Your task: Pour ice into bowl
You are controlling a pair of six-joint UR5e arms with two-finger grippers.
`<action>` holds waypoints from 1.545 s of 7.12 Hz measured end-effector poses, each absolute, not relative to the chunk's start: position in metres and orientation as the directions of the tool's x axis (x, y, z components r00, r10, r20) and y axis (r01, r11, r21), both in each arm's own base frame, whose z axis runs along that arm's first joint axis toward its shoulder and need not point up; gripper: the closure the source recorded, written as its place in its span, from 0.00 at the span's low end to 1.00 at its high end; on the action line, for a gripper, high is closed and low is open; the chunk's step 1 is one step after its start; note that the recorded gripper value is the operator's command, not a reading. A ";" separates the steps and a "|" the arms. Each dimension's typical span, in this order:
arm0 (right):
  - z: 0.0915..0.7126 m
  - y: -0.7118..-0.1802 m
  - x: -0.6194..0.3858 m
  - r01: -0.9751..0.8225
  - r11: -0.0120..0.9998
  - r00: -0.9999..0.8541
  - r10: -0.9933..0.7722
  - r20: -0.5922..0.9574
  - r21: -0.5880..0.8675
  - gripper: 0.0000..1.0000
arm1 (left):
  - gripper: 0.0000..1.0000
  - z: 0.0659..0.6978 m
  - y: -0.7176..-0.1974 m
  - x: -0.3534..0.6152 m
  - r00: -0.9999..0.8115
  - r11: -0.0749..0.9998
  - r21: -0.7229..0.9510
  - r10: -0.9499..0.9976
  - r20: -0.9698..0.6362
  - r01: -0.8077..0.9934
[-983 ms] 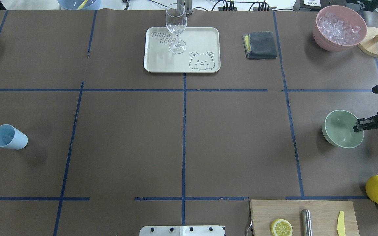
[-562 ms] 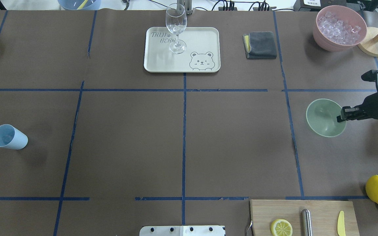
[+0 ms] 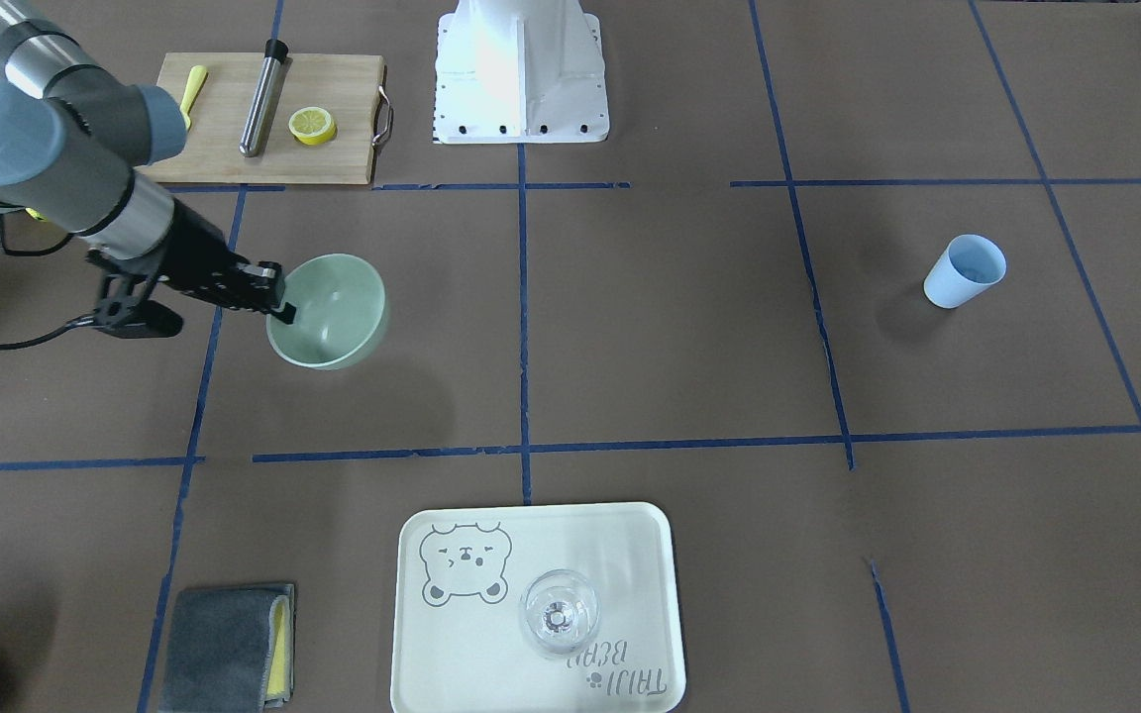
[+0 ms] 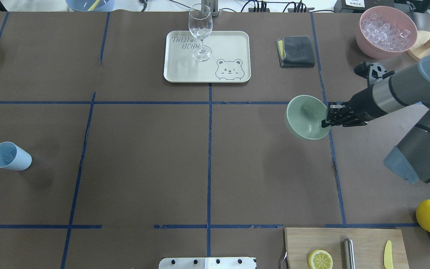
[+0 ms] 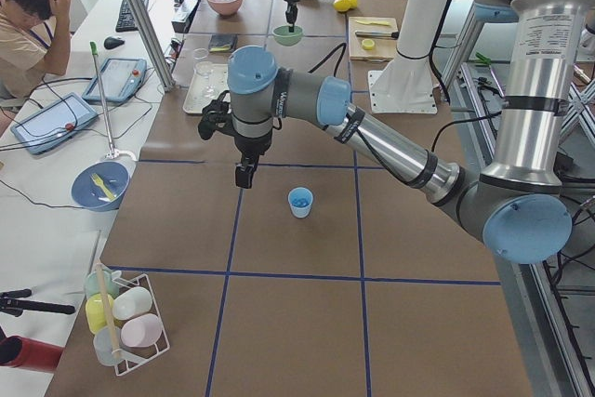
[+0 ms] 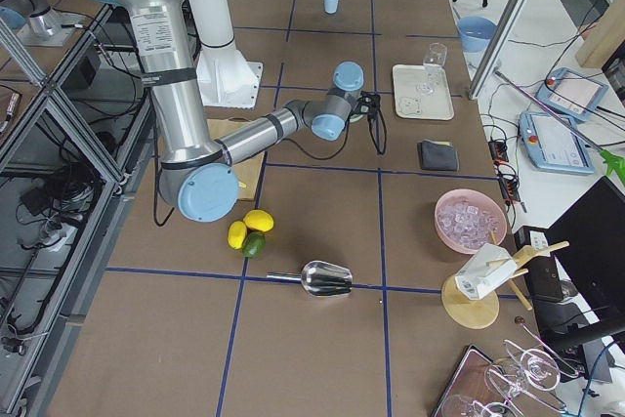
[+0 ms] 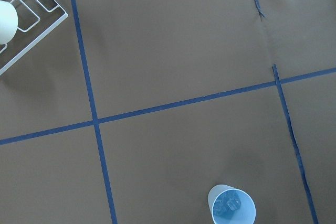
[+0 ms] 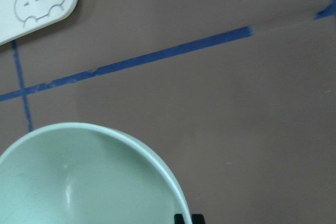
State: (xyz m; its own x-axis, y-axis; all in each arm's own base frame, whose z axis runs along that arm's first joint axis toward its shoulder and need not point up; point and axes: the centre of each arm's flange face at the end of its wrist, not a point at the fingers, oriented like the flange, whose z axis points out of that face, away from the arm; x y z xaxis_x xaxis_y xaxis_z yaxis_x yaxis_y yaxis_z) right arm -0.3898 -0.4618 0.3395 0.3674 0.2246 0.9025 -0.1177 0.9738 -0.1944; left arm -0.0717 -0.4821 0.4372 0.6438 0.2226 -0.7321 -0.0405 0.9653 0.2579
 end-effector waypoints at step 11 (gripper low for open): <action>0.179 -0.408 -0.641 -0.203 0.942 0.454 0.332 0.827 -0.267 0.01 | 0.00 0.431 -0.489 -0.062 0.549 0.946 0.323 0.288 -0.785 -0.034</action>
